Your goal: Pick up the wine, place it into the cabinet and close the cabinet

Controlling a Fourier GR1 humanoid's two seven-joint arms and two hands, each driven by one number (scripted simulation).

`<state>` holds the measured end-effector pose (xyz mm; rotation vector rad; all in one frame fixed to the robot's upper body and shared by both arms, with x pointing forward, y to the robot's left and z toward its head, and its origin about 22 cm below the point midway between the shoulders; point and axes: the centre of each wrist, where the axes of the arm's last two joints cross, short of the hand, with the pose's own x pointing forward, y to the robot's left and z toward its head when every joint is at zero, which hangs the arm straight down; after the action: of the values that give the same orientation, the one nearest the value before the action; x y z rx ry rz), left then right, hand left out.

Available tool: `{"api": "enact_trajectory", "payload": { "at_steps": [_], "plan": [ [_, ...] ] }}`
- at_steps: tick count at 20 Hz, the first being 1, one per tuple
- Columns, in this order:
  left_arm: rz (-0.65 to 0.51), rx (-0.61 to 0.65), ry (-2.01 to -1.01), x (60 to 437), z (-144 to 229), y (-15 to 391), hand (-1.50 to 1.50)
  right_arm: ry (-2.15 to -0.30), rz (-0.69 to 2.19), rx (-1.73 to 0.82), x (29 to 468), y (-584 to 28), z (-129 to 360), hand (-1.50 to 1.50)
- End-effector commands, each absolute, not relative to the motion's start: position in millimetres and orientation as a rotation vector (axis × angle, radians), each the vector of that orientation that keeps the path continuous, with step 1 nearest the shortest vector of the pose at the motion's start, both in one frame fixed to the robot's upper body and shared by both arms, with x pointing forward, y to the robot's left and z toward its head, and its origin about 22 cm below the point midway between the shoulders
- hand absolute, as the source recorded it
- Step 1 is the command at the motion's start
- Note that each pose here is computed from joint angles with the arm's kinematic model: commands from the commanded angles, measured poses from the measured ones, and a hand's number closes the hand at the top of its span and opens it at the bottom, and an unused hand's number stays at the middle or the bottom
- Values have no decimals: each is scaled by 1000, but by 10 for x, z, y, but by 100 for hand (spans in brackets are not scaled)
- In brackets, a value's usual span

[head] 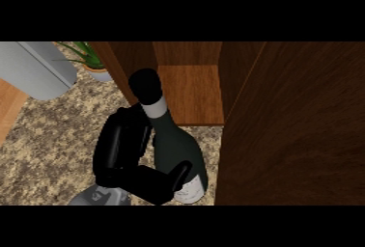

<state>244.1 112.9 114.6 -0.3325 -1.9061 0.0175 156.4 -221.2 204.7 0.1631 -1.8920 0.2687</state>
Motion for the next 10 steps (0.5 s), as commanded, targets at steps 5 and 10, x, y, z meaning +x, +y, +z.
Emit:
{"api": "enact_trajectory", "payload": {
  "at_steps": [5, 10],
  "plan": [
    [48, -293, -1901, 2554, 1453, 765, 150, -1929, 275, 256, 1254, -2253, 2155, -150],
    [58, -246, -1897, 2546, 1376, 585, 150, -1928, 280, 247, 1331, -2295, 2095, -150]
  ]
}}
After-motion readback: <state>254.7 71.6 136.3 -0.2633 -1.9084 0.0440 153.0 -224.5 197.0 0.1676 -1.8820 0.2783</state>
